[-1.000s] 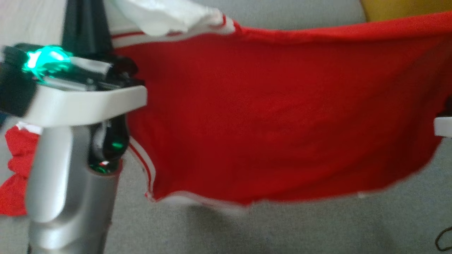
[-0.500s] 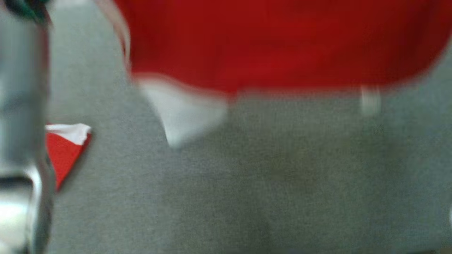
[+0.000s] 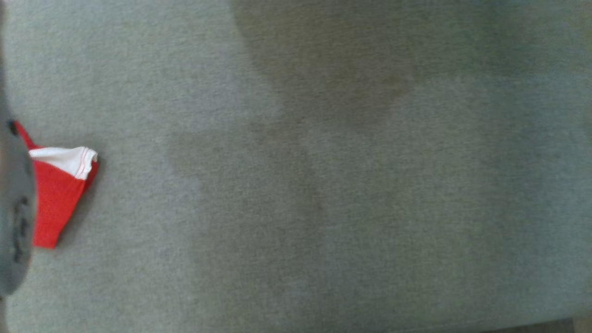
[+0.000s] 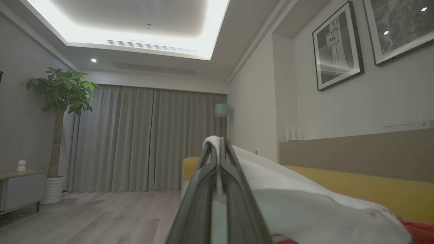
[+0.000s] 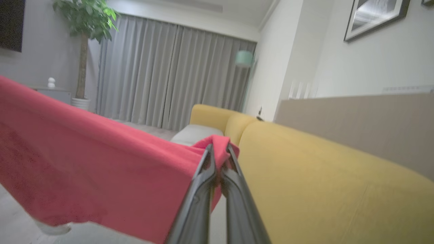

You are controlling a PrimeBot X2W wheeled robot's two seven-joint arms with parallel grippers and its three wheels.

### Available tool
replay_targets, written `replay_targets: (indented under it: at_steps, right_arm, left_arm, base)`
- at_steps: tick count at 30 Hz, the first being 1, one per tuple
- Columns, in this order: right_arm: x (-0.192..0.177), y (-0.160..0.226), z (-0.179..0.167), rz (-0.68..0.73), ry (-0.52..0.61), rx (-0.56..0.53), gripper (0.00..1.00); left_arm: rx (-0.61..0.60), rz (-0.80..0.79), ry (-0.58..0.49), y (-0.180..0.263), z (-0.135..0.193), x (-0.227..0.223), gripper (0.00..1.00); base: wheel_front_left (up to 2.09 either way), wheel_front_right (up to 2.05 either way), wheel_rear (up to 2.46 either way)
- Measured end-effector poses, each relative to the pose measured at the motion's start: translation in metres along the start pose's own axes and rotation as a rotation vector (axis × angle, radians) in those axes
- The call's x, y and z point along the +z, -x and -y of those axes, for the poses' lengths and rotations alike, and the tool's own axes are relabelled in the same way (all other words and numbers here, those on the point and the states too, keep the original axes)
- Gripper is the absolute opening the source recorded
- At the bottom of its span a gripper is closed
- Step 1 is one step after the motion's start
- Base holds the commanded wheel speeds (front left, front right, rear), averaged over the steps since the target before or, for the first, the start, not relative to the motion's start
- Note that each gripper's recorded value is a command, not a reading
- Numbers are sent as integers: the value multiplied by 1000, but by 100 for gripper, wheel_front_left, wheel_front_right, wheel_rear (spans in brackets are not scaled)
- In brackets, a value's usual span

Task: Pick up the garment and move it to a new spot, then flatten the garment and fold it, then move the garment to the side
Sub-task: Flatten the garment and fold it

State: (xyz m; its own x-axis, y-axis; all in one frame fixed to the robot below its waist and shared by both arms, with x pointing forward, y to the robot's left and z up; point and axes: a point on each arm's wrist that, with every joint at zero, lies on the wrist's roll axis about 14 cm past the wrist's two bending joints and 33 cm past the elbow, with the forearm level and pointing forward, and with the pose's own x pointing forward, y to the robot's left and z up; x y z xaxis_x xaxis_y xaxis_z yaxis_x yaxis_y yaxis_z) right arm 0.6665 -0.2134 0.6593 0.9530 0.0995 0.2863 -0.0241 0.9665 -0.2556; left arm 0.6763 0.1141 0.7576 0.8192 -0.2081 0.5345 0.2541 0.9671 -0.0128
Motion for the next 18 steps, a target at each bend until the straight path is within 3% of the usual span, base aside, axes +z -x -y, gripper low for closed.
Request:
replay_targets:
  at_steps: [5,11,18]
  right_arm:
    - [-75,26,-25,-189,9,65,0]
    - [-168,111,-45,-526,47,161,0]
    - [-199,184,-50,-751,97,250,0]
  left_arm:
    - [-42,-199,-19,44,8,-75,0]
    - [-48,-497,-45,153,7,-158,0]
    - [-121,-694,-50,254,27,-178,0]
  base:
    - [0,0,0]
    - [0,0,0]
    - [0,0,0]
